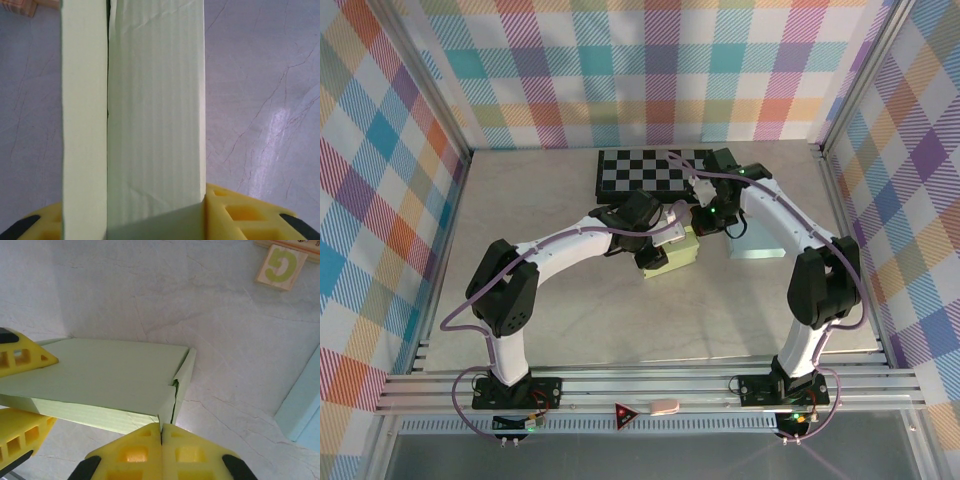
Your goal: Fold the paper box
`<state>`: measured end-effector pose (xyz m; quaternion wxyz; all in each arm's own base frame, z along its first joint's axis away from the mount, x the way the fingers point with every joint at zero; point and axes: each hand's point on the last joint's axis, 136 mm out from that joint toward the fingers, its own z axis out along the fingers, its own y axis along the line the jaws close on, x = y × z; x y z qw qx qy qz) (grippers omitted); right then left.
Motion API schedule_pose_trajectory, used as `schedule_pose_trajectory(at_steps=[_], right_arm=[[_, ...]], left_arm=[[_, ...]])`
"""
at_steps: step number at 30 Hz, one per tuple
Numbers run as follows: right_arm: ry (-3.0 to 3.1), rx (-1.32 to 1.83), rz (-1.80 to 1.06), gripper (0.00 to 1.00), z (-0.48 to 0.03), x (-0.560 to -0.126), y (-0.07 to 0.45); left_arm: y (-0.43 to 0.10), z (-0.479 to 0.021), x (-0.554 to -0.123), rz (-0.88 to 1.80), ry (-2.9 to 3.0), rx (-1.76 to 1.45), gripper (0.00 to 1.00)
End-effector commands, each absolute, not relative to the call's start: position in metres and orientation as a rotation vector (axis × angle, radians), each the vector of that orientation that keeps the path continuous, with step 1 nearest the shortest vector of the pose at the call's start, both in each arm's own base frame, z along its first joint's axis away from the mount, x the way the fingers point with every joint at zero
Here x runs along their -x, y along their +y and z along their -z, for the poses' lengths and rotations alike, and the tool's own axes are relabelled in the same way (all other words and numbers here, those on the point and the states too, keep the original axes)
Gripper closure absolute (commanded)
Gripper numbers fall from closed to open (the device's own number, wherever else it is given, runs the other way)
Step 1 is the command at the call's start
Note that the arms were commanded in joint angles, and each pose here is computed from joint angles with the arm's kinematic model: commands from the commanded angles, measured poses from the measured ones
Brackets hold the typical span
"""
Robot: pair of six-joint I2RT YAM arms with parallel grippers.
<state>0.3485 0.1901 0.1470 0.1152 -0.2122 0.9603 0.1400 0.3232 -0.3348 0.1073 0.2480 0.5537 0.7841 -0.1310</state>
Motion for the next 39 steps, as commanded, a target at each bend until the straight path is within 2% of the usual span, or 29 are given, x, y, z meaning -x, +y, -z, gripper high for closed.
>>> schedule_pose_trajectory(at_steps=[1,8,14,18,25,29,32,35,39], right_arm=[[2.836,0.611,-0.515,1.00,-0.153,-0.341,0.204],[2.813,0.597,-0.495,1.00,-0.143,-0.335,0.200],[2.752,0.596,-0.445,1.00,-0.137,-0.331,0.199],[2.726,0.586,-0.395,1.00,-0.136,-0.332,0.200],[2.716,0.548,-0.364,1.00,-0.131,-0.333,0.203],[2.709,0.538,-0.313,1.00,-0.128,-0.333,0.201],[2.695,0.511,-0.293,1.00,-0.132,-0.335,0.202],[2.690,0.496,-0.276,1.00,-0.135,-0.337,0.203],[2.703,0.485,-0.263,1.00,-0.134,-0.339,0.204]], left_arm=[[-0.339,-0.106,-0.323,0.370,2.133,-1.521,0.59],[-0.337,-0.108,-0.327,0.364,2.149,-1.488,0.57],[-0.331,-0.118,-0.339,0.400,2.192,-1.360,0.43],[-0.327,-0.126,-0.345,0.422,2.206,-1.283,0.37],[-0.320,-0.125,-0.344,0.443,2.238,-1.262,0.40],[-0.317,-0.126,-0.346,0.420,2.237,-1.241,0.35],[-0.314,-0.139,-0.353,0.422,2.227,-1.163,0.30],[-0.306,-0.156,-0.362,0.437,2.208,-1.029,0.21],[-0.295,-0.175,-0.366,0.534,2.206,-0.853,0.21]])
